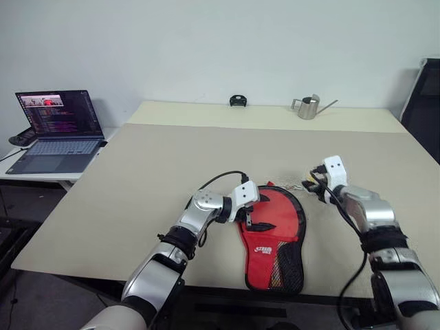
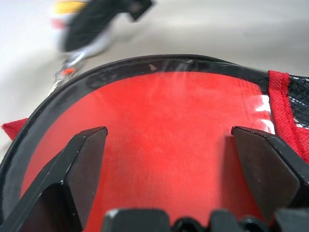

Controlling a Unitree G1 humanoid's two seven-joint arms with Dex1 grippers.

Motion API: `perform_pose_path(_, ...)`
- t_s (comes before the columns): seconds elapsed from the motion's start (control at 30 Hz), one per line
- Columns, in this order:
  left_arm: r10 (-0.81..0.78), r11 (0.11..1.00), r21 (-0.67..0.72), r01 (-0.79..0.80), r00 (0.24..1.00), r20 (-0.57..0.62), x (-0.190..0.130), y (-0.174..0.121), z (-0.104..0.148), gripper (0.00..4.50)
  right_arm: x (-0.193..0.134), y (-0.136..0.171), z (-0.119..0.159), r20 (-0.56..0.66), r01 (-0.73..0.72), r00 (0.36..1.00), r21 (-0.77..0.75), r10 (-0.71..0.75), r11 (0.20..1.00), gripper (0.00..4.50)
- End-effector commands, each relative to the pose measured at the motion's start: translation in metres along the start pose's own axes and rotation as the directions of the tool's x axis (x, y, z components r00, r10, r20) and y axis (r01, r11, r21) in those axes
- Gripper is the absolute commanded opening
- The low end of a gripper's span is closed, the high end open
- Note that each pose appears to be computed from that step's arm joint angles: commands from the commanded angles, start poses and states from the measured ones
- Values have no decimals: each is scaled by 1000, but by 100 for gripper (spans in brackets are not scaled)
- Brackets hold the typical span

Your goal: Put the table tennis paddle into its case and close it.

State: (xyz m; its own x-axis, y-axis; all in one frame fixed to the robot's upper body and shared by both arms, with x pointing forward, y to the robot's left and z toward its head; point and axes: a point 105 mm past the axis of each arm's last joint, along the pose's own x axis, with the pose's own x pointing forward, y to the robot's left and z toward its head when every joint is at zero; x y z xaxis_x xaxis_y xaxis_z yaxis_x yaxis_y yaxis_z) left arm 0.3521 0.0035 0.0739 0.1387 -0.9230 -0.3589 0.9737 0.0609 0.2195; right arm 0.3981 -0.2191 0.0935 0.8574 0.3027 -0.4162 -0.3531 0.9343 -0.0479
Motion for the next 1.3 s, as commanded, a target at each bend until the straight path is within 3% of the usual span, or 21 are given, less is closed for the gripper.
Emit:
perform_pose_path(0.03,-146,985,-116,125,970,-195,8,-39,-57,450,-28,5,9,21,-18,1000,7,18,1000,64)
perform_pose_path(0.3,-158,985,-106,139,969,-192,15,-38,-52,450,-79,47,-10,-62,-129,989,30,131,991,64)
perform_pose_path(0.43,-153,986,-99,136,970,-191,21,-37,-48,450,-117,77,-38,-172,-262,949,40,265,964,64)
perform_pose_path(0.63,-162,985,-93,147,969,-187,25,-39,-46,450,-152,82,-61,-272,-324,904,66,329,944,64)
perform_pose_path(0.73,-166,984,-89,151,968,-188,27,-40,-45,450,-169,90,-73,-323,-389,864,60,387,919,64)
perform_pose_path(0.9,-183,982,-86,170,965,-188,30,-42,-44,450,-201,130,-91,-393,-591,724,72,567,804,64)
perform_pose_path(1.07,-181,982,-80,169,965,-188,31,-41,-42,450,-219,147,-105,-433,-673,638,88,636,735,62)
perform_pose_path(1.3,-179,983,-80,166,966,-188,32,-41,-43,450,-231,176,-108,-390,-765,548,125,740,632,56)
